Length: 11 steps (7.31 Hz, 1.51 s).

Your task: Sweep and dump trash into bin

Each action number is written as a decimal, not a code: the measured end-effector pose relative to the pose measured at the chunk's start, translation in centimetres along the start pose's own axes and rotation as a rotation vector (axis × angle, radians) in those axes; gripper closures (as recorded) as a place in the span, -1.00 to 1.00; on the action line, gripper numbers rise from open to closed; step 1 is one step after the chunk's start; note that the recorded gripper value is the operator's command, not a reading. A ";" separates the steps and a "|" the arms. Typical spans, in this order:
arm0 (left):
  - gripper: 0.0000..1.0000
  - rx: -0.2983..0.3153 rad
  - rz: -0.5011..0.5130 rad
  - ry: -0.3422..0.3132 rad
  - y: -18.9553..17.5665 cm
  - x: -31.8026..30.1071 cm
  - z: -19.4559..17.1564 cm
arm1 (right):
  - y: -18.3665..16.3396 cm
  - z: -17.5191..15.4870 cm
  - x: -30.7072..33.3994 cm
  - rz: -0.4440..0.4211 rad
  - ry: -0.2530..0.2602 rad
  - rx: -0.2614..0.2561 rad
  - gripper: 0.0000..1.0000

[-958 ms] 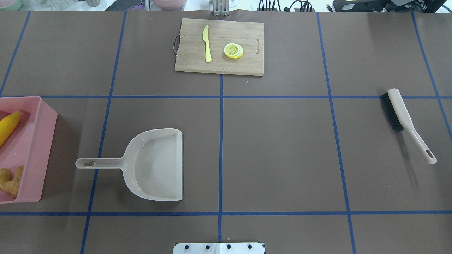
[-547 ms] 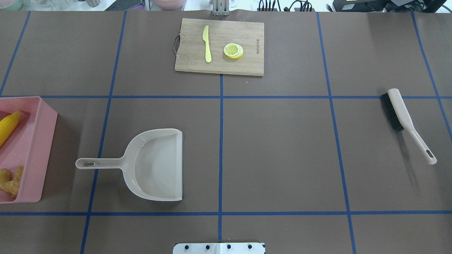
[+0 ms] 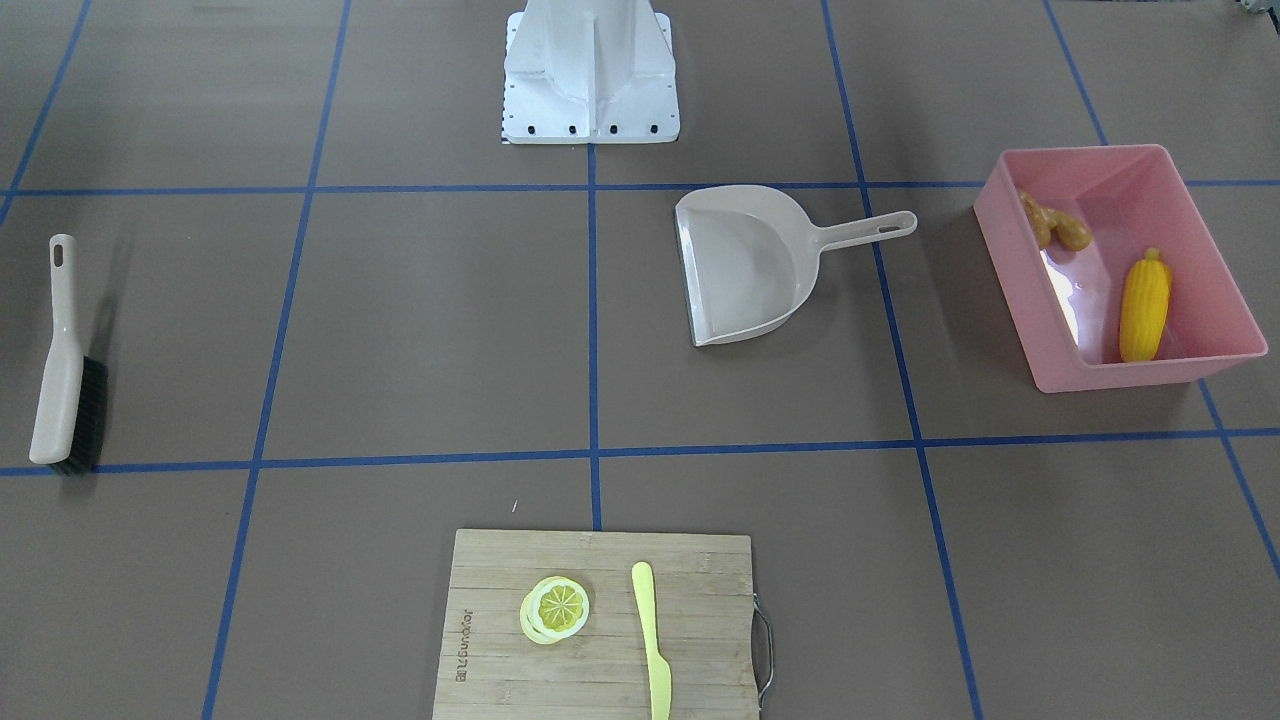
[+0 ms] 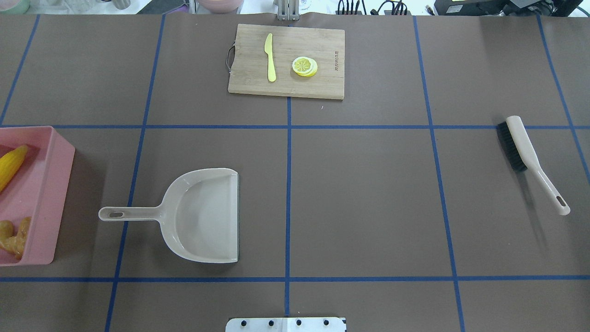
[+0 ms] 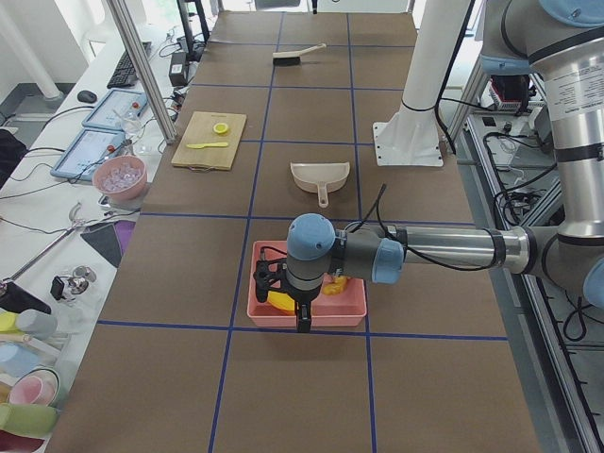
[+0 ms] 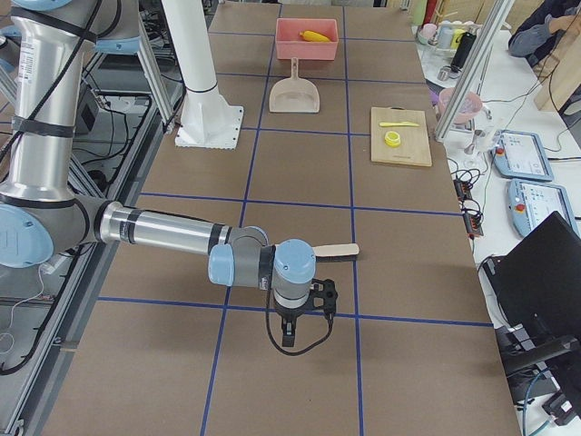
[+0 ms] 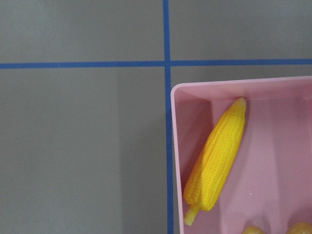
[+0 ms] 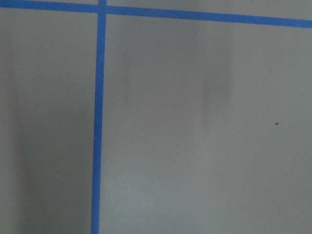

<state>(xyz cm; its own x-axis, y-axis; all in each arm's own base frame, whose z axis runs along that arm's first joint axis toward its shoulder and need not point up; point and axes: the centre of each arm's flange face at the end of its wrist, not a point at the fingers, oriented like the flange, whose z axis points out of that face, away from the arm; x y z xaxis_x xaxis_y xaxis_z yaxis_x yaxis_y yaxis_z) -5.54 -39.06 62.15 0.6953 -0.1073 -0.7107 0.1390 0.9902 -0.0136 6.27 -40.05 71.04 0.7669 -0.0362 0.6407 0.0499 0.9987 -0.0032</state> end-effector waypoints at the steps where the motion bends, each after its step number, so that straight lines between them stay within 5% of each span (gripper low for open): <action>1: -0.99 -0.009 -0.012 0.008 -1.2 0.7 -0.3 | 0.0 0.0 0.0 0.000 0.000 0.000 -1.00; 5: -0.99 -0.039 -0.013 0.031 -6.6 3.8 -1.8 | 0.0 0.0 0.0 0.000 0.000 -0.001 -1.00; 11: -0.99 -0.004 0.050 0.042 -7.1 0.9 1.0 | 0.0 0.0 0.0 -0.001 0.000 0.001 -1.00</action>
<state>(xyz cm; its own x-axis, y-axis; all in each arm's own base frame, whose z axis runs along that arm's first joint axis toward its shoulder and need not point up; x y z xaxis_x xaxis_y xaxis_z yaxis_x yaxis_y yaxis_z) -5.18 -46.30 62.29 0.6708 -0.0538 -0.7397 0.1018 0.9946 0.0201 6.25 -40.07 71.00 0.7668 -0.0376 0.6407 0.0503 0.9987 -0.0016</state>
